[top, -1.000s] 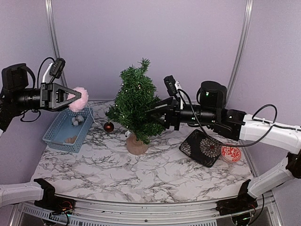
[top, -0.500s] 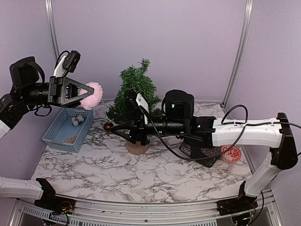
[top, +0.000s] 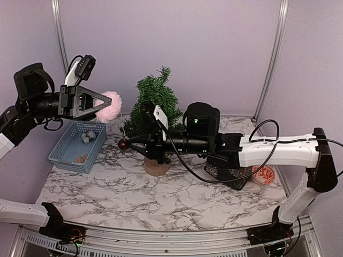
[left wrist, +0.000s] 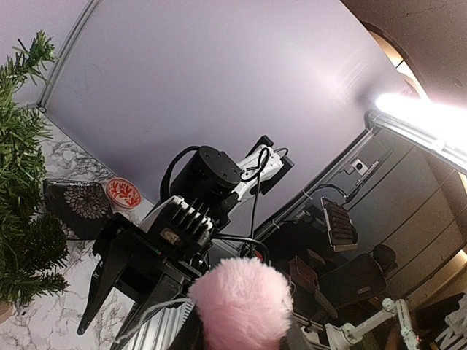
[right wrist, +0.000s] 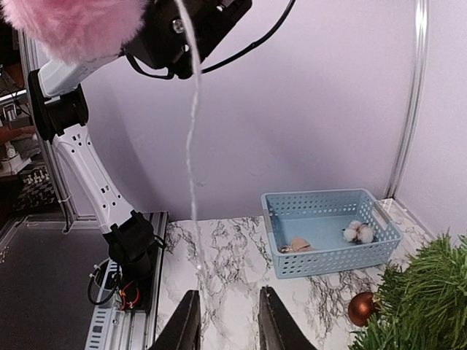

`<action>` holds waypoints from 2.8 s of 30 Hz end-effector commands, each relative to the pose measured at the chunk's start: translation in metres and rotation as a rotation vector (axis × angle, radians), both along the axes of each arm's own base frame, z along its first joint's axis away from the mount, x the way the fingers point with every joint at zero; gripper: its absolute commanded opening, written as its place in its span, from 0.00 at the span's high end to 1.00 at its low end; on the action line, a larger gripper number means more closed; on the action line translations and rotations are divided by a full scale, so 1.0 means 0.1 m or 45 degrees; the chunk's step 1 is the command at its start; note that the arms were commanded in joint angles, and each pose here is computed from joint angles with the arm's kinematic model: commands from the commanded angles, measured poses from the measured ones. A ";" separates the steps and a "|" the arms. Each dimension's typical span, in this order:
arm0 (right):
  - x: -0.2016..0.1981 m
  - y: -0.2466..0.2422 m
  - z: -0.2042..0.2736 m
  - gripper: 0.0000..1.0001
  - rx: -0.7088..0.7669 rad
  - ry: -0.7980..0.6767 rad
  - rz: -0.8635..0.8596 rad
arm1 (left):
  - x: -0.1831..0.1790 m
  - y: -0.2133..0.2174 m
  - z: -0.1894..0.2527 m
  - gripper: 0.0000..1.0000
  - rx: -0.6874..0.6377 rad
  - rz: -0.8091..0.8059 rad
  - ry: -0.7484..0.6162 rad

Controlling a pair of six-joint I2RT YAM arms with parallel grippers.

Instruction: Decorate the small christmas tree

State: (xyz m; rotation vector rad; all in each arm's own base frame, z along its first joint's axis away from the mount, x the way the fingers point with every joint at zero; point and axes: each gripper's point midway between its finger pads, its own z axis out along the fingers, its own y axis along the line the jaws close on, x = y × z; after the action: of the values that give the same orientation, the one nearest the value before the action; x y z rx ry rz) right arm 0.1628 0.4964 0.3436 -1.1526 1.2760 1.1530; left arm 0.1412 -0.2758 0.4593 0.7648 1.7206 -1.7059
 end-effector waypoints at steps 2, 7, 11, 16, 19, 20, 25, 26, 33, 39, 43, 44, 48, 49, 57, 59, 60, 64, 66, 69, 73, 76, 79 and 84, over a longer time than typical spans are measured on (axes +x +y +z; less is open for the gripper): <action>-0.04 -0.04 0.39 0.77 0.114 -0.063 -0.007 | 0.01 -0.01 0.13 1.00 -0.049 0.004 -0.064; -0.04 -0.06 0.41 0.89 0.120 -0.066 -0.014 | 0.03 -0.02 0.11 1.00 -0.045 0.007 -0.061; -0.03 -0.08 0.42 0.99 0.116 -0.089 -0.028 | 0.05 -0.02 0.08 1.00 -0.042 0.022 -0.064; 0.05 -0.19 0.30 1.00 0.053 -0.058 -0.113 | 0.21 -0.02 -0.18 1.00 0.038 0.129 -0.046; 0.12 -0.30 0.16 1.00 -0.020 -0.005 -0.193 | 0.37 0.00 -0.47 1.00 0.147 0.233 -0.026; 0.14 -0.34 0.13 1.00 -0.035 0.028 -0.227 | 0.41 0.00 -0.56 1.00 0.176 0.257 -0.020; 0.33 -0.60 0.04 1.00 -0.097 0.105 -0.404 | 0.62 0.01 -0.88 1.00 0.271 0.370 -0.008; 0.38 -0.65 0.00 1.00 -0.113 0.122 -0.439 | 0.64 0.00 -0.92 1.00 0.285 0.375 -0.010; 0.71 -0.77 -0.31 1.00 -0.261 0.217 -0.614 | 0.84 -0.01 -1.30 1.00 0.405 0.448 0.001; 0.84 -0.70 -0.54 1.00 -0.349 0.281 -0.667 | 0.99 0.06 -1.46 1.00 0.482 0.545 -0.028; 0.94 -0.71 -0.61 1.00 -0.377 0.301 -0.735 | 1.08 0.13 -1.53 1.00 0.524 0.625 -0.044; 0.97 -0.71 -0.62 1.00 -0.384 0.303 -0.751 | 1.11 0.14 -1.55 1.00 0.533 0.644 -0.042; 1.00 -0.67 -0.73 1.00 -0.436 0.313 -0.758 | 1.13 0.15 -1.65 1.00 0.555 0.654 -0.029; 0.99 -0.65 -0.75 1.00 -0.453 0.316 -0.752 | 1.14 0.14 -1.68 1.00 0.561 0.649 -0.025; 0.89 -0.58 -0.96 1.00 -0.544 0.345 -0.731 | 1.10 0.12 -1.78 1.00 0.562 0.624 -0.018; 0.84 -0.52 -0.97 1.00 -0.548 0.346 -0.706 | 1.10 0.12 -1.79 1.00 0.558 0.621 -0.018; 0.82 -0.48 -0.96 1.00 -0.546 0.344 -0.694 | 1.10 0.12 -1.80 1.00 0.560 0.621 -0.016; 0.71 -0.33 -0.94 1.00 -0.537 0.336 -0.643 | 1.10 0.11 -1.81 1.00 0.558 0.618 -0.014; 0.68 -0.27 -0.91 1.00 -0.525 0.331 -0.629 | 1.11 0.11 -1.82 1.00 0.561 0.619 -0.014; 0.69 -0.18 -0.85 1.00 -0.507 0.325 -0.622 | 1.11 0.11 -1.84 1.00 0.563 0.621 -0.008; 0.70 -0.08 -0.73 1.00 -0.472 0.321 -0.614 | 1.12 0.11 -1.84 1.00 0.563 0.621 -0.008; 0.67 -0.02 -0.66 1.00 -0.453 0.326 -0.606 | 1.12 0.11 -1.84 1.00 0.564 0.624 -0.010; 0.64 0.03 -0.63 1.00 -0.451 0.339 -0.599 | 1.12 0.11 -1.85 1.00 0.566 0.627 -0.010; 0.60 0.09 -0.61 1.00 -0.460 0.359 -0.603 | 1.13 0.12 -1.88 1.00 0.574 0.629 -0.001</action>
State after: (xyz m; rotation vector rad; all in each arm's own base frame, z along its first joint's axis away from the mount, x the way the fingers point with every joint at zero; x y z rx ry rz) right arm 0.2273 0.4979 0.2722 -0.9050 1.9049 0.7457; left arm 0.2523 -0.2620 0.2727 0.4547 2.1219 -1.0045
